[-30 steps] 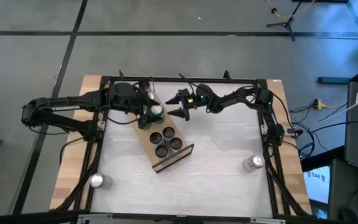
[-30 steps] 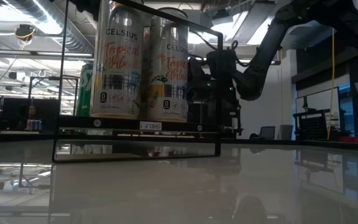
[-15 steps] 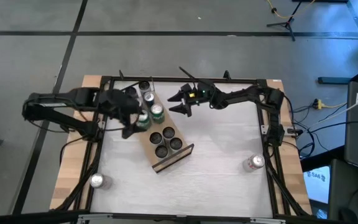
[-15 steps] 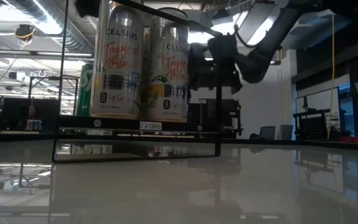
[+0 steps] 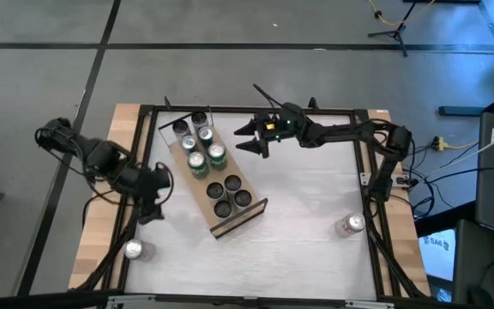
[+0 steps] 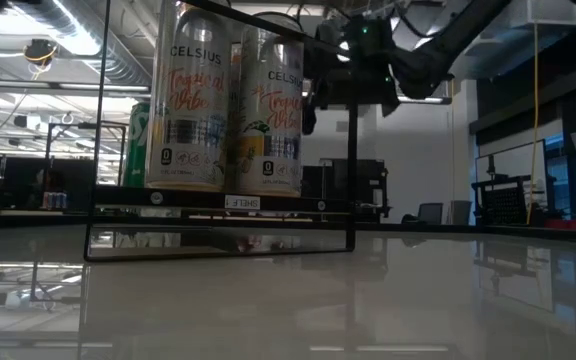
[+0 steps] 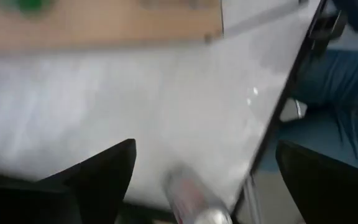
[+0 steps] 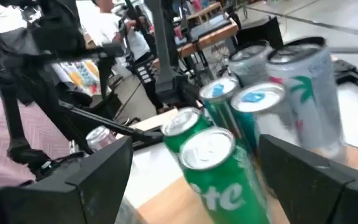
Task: Place canned beverage on shelf
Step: Put the red silver soda can on the shelf
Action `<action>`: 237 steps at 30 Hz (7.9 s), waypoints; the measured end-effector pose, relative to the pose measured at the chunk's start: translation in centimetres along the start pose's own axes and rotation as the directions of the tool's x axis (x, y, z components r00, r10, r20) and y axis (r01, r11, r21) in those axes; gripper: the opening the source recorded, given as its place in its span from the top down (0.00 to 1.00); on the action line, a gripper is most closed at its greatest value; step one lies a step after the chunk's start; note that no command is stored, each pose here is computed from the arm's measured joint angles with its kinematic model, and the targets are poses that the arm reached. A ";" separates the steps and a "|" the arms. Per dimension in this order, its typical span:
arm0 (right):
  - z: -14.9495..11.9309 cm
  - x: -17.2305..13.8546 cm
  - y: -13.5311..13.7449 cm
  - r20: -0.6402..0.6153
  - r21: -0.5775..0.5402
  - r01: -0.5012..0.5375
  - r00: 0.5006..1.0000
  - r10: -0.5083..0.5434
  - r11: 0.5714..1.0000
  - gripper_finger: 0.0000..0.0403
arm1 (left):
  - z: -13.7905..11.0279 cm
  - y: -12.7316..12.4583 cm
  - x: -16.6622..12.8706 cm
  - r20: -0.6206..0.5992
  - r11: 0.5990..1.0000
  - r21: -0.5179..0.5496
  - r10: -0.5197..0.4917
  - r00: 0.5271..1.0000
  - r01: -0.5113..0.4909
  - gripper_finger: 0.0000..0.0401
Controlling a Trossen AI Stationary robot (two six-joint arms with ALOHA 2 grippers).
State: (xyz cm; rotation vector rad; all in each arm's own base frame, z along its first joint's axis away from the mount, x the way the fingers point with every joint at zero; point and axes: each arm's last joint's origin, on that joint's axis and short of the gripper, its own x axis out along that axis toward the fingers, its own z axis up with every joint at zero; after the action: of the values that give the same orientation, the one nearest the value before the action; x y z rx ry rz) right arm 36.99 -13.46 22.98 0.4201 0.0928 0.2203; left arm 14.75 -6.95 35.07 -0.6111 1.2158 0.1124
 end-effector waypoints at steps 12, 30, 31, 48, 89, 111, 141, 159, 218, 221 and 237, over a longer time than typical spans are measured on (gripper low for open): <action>-1.5 2.5 4.2 -0.021 -0.015 -0.046 0.999 0.046 0.999 0.15 | -5.5 -4.3 3.1 -0.294 0.996 0.025 0.092 0.951 -0.088 0.07; -3.4 4.7 8.7 -0.018 -0.051 -0.037 0.999 0.036 0.998 0.15 | -12.2 -7.6 7.3 -0.347 0.923 0.321 0.324 0.880 -0.213 0.07; -3.4 4.7 8.8 -0.017 -0.052 -0.033 0.999 0.032 0.998 0.15 | -12.4 -7.6 7.5 -0.347 0.919 0.328 0.331 0.878 -0.217 0.07; -3.6 4.9 9.1 -0.017 -0.052 -0.032 0.999 0.031 0.998 0.15 | -13.0 -8.1 9.4 -0.292 0.890 0.362 0.391 0.873 -0.278 0.07; -3.5 4.9 9.1 -0.010 -0.054 -0.035 0.999 0.035 0.998 0.15 | -13.7 -7.3 12.6 -0.283 0.925 0.294 0.327 0.902 -0.243 0.14; -1.9 3.9 10.1 0.008 -0.070 -0.053 0.999 0.053 0.996 0.15 | -10.7 -6.9 11.9 -0.270 0.945 0.244 0.281 0.921 -0.217 0.32; -2.2 2.6 6.5 -0.122 -0.034 0.076 0.989 -0.079 0.997 0.15 | 2.2 0.4 7.7 -0.237 0.990 -0.054 0.116 0.965 -0.132 0.31; -3.7 1.1 3.9 -0.296 -0.155 0.250 0.911 -0.286 0.956 0.15 | 6.6 5.3 6.7 -0.141 0.961 -0.221 0.139 0.980 -0.168 0.31; -4.7 0.6 3.5 -0.377 -0.220 0.330 0.839 -0.392 0.918 0.15 | 9.8 7.1 7.9 -0.035 0.854 -0.492 0.172 0.984 -0.167 0.22; -4.7 0.6 3.5 -0.377 -0.220 0.329 0.840 -0.392 0.918 0.15 | 9.8 7.1 7.9 -0.033 0.855 -0.492 0.173 0.984 -0.166 0.21; -4.7 0.6 3.4 -0.377 -0.220 0.330 0.839 -0.392 0.918 0.15 | 10.0 7.0 8.1 -0.016 0.860 -0.487 0.168 0.986 -0.154 0.10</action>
State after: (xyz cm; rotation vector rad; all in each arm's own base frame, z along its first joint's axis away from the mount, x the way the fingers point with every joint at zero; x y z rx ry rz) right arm 36.28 -8.40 20.12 0.1947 0.5696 -0.0638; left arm 23.28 1.97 27.21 -0.9425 1.2155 0.5834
